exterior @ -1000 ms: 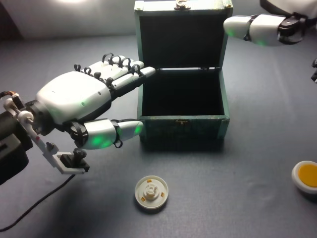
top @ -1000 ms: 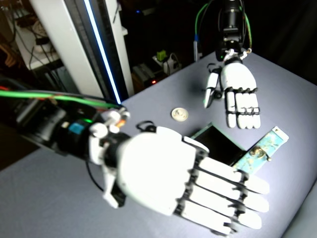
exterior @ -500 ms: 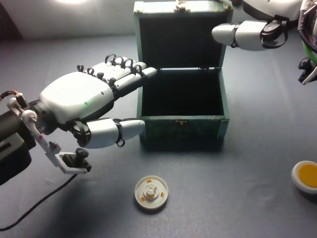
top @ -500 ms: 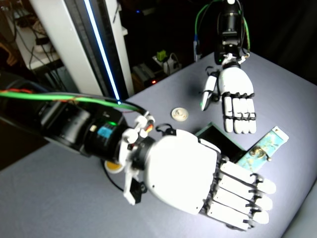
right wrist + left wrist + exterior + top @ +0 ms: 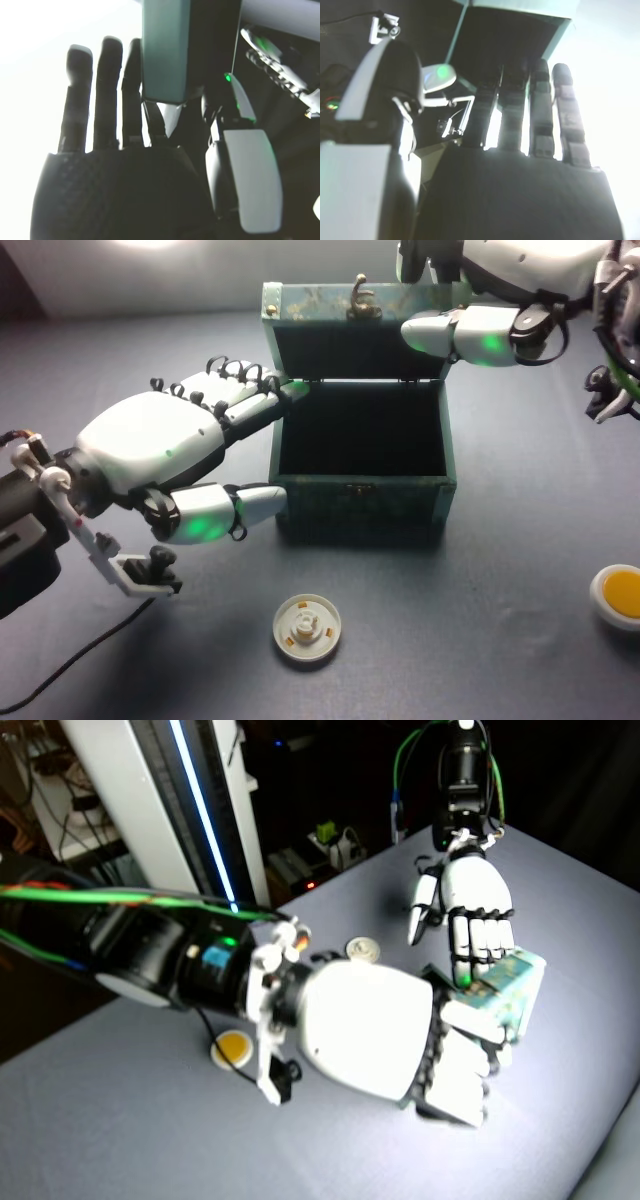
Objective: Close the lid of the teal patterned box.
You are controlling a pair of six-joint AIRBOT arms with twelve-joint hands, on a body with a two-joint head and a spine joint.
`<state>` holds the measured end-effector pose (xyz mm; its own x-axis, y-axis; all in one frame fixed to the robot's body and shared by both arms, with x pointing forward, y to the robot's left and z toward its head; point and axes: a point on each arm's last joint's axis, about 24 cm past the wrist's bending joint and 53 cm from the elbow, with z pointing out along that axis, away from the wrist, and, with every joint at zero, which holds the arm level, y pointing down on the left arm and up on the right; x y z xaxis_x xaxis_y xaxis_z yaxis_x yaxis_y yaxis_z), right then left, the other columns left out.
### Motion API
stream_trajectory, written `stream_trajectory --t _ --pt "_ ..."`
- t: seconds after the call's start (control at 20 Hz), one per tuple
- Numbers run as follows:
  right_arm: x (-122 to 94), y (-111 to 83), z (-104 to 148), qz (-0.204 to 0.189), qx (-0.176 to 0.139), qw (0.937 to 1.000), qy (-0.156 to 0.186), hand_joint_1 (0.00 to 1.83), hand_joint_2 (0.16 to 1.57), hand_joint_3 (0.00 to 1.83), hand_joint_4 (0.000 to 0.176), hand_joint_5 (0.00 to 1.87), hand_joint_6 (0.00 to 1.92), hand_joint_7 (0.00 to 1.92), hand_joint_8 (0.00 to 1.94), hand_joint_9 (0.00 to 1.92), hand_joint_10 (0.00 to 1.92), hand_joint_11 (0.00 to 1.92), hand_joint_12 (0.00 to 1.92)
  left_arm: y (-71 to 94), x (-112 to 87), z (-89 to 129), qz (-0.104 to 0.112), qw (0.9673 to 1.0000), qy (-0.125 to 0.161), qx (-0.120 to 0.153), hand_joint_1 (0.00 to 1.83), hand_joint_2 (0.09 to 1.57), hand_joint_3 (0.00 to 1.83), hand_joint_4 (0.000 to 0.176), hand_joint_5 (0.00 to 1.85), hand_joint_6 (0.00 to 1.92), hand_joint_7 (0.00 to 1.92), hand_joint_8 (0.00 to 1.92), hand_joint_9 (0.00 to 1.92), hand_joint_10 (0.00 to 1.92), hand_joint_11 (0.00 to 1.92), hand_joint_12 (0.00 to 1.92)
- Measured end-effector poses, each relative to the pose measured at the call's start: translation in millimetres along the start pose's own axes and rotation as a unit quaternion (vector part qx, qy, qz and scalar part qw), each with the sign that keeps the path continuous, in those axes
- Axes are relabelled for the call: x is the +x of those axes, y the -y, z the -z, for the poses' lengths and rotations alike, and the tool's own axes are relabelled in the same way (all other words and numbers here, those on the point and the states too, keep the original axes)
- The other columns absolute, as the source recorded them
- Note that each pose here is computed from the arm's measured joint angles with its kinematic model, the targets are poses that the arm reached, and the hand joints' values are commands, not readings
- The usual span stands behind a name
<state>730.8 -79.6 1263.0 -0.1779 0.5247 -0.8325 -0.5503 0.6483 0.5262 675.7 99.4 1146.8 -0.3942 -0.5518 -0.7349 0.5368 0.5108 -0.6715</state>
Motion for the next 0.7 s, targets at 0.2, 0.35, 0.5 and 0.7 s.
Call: stream_trajectory --t 0.2,0.35,0.5,0.7 --pt "-13 -2.3 13 0.011 -0.007 0.9998 0.016 0.30 1.30 0.00 0.000 0.31 1.12 0.59 1.38 0.66 1.70 0.65 1.92 -3.0 3.1 8 0.007 1.0000 -0.001 -0.005 0.27 1.37 0.00 0.000 0.04 0.01 0.00 0.00 0.00 0.00 0.00 0.00" --pt "-2 -6.3 22 0.018 -0.014 0.9997 0.005 0.18 1.32 0.00 0.000 0.23 1.00 0.53 1.16 0.58 1.55 0.56 1.92 -6.5 7.6 14 0.013 0.9999 -0.003 -0.010 0.24 1.38 0.01 0.000 0.03 0.00 0.00 0.00 0.00 0.00 0.01 0.01" --pt "9 -9.4 29 0.019 -0.020 0.9996 -0.004 0.26 1.32 0.00 0.000 0.26 1.34 0.49 1.23 0.58 1.64 0.61 1.92 -8.2 8.2 20 0.020 0.9997 0.001 -0.012 0.21 1.38 0.00 0.023 0.03 0.00 0.00 0.00 0.00 0.00 0.01 0.02" --pt "7 -4.6 44 0.022 -0.019 0.9996 -0.001 0.24 1.32 0.00 0.000 0.18 0.96 0.42 0.87 0.29 1.29 0.12 1.92 -6.9 18.7 28 0.026 0.9995 -0.010 -0.012 0.17 1.39 0.00 0.026 0.03 0.01 0.00 0.00 0.00 0.00 0.00 0.00"
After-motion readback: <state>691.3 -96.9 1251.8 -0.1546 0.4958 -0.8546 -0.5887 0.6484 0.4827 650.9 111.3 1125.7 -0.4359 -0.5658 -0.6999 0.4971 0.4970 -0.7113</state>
